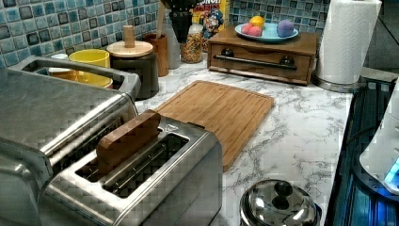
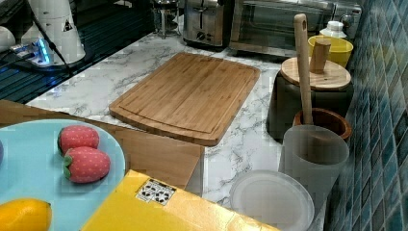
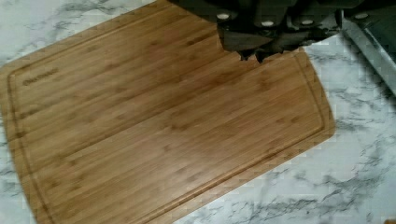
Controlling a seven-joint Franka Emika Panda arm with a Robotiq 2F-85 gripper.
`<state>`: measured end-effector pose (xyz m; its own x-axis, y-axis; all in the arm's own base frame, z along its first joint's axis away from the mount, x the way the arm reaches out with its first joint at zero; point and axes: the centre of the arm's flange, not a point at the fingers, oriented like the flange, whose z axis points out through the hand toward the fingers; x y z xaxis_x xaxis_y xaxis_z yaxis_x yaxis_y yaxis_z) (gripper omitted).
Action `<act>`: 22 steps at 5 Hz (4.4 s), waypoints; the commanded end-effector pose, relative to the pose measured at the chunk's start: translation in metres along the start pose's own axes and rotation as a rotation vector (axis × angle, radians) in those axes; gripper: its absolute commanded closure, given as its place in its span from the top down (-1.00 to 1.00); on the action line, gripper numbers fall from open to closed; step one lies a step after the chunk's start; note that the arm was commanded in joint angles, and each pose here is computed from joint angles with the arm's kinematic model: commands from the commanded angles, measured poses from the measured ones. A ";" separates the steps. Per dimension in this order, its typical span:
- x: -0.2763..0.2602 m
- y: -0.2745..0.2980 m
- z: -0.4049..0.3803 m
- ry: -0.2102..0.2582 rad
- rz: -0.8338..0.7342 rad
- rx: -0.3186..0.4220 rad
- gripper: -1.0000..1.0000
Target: Turn on the toaster.
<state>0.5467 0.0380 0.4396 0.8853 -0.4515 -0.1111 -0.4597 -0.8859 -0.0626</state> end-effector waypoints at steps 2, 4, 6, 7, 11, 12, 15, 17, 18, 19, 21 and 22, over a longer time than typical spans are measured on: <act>-0.139 -0.074 0.013 -0.041 -0.294 0.057 -1.00; -0.172 -0.069 0.026 -0.090 -0.347 0.094 -1.00; -0.206 -0.078 0.033 -0.046 -0.469 0.134 -1.00; -0.214 -0.085 0.054 -0.054 -0.484 0.130 -1.00; -0.184 -0.096 0.085 -0.026 -0.431 0.111 -1.00; -0.183 -0.102 0.092 -0.033 -0.445 0.117 -1.00; -0.188 -0.114 0.119 -0.102 -0.488 0.082 -1.00; -0.235 -0.121 0.180 -0.160 -0.608 -0.052 -1.00; -0.268 -0.097 0.238 -0.160 -0.600 -0.156 -1.00; -0.291 -0.060 0.305 -0.259 -0.583 -0.300 -1.00; -0.248 -0.030 0.273 -0.211 -0.387 -0.261 -1.00; -0.248 -0.030 0.273 -0.211 -0.388 -0.262 -1.00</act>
<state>0.3995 0.2587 0.3043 0.9985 0.0063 -0.0549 0.0046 -0.9995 -0.0316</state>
